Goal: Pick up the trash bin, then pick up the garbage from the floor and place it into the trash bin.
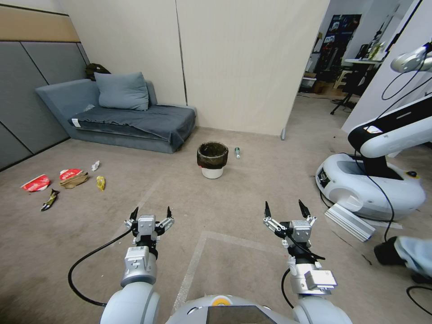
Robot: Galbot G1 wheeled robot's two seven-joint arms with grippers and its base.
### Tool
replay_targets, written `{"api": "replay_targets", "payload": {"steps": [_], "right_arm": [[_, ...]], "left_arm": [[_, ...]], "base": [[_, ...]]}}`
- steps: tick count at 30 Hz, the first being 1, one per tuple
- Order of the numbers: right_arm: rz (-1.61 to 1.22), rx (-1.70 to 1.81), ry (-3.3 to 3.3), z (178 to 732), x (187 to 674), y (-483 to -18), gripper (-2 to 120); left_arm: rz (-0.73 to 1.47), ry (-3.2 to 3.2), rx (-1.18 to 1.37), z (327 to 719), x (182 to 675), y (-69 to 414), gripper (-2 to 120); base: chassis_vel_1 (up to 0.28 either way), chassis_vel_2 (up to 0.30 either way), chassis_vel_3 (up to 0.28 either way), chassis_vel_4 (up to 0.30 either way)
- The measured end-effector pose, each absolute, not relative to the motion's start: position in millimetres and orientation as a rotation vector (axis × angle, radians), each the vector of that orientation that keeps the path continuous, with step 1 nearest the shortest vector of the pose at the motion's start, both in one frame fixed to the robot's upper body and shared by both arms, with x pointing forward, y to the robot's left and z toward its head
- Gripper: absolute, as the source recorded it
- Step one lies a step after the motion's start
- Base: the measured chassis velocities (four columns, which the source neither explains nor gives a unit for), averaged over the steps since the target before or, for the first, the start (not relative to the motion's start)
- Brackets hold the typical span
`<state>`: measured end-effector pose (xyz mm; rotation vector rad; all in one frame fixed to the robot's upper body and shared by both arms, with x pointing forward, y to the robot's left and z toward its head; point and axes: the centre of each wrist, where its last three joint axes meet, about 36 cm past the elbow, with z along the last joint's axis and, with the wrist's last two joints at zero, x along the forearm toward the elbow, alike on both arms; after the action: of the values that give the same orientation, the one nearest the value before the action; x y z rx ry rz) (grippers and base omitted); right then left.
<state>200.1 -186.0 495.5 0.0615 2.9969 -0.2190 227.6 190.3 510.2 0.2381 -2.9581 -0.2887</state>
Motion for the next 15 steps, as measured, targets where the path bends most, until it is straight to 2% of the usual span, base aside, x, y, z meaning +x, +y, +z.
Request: {"api": "replay_targets", "payload": {"steps": [11, 15], "right_arm": [[-0.217, 0.059, 2.993, 495.3, 200.1, -186.0, 100], [-0.218, 0.059, 2.994, 495.1, 200.0, -186.1, 100]], "left_arm": [[-0.286, -2.968, 0.243, 510.4, 228.2, 190.0, 100], [-0.281, -2.974, 0.247, 510.7, 228.7, 189.1, 100]], "base": [[0.000, 0.000, 0.000, 0.000], [-0.071, 0.054, 0.049, -0.067]]}}
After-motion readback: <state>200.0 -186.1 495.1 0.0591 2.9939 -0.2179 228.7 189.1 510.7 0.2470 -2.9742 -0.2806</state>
